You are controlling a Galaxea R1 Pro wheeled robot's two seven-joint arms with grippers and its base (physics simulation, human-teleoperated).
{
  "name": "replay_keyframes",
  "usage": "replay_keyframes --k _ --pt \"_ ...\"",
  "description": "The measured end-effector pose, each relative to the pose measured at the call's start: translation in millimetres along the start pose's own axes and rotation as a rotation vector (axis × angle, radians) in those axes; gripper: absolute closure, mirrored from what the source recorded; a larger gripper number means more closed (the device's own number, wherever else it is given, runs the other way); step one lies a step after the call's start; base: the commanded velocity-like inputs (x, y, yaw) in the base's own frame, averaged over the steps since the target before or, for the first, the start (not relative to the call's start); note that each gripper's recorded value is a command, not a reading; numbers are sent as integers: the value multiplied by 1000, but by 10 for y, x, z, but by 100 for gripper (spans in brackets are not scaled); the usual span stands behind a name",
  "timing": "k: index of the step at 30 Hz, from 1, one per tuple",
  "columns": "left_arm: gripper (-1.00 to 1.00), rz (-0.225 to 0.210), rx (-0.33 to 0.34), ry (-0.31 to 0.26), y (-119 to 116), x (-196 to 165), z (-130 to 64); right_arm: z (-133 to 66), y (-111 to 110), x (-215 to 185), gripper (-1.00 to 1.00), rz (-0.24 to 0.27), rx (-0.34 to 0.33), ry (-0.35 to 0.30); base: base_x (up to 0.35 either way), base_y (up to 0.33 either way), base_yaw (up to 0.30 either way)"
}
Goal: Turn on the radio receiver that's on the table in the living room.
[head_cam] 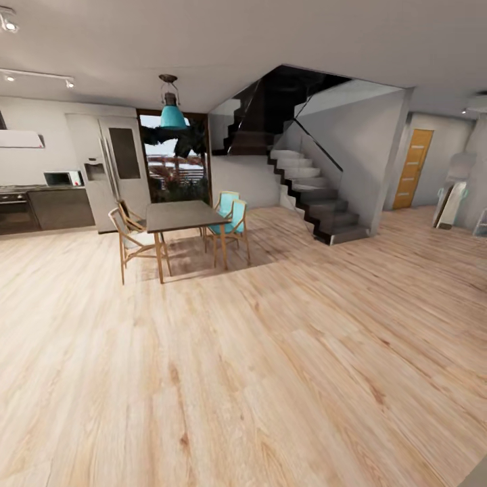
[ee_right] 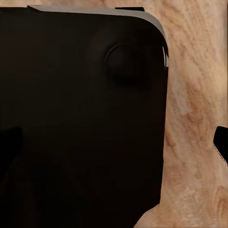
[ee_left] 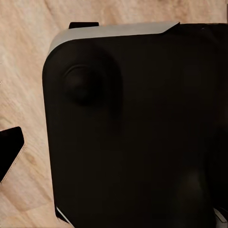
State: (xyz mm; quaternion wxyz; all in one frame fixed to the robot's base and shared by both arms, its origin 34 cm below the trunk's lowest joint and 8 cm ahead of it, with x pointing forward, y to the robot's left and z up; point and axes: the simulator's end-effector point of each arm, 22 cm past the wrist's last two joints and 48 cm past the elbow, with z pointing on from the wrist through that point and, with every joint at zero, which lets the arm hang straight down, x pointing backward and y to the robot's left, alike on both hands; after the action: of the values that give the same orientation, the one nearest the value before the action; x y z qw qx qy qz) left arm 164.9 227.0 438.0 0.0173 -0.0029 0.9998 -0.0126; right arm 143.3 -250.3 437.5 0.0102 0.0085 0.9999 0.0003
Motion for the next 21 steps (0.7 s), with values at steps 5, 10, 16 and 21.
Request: replay_keyframes --k 5,10,16,21 --pt "-100 0 -1 0 5 2 0 0 2 0 -100 0 0 0 323 0 -9" --pt "-100 0 -1 1 5 3 0 0 2 -4 -100 0 0 -1 323 0 -1" --pt "-100 -1 -1 1 4 3 0 0 2 0 -100 0 0 0 323 0 0" --pt "-100 -1 -1 2 5 6 0 0 2 1 -100 0 0 0 323 0 0"
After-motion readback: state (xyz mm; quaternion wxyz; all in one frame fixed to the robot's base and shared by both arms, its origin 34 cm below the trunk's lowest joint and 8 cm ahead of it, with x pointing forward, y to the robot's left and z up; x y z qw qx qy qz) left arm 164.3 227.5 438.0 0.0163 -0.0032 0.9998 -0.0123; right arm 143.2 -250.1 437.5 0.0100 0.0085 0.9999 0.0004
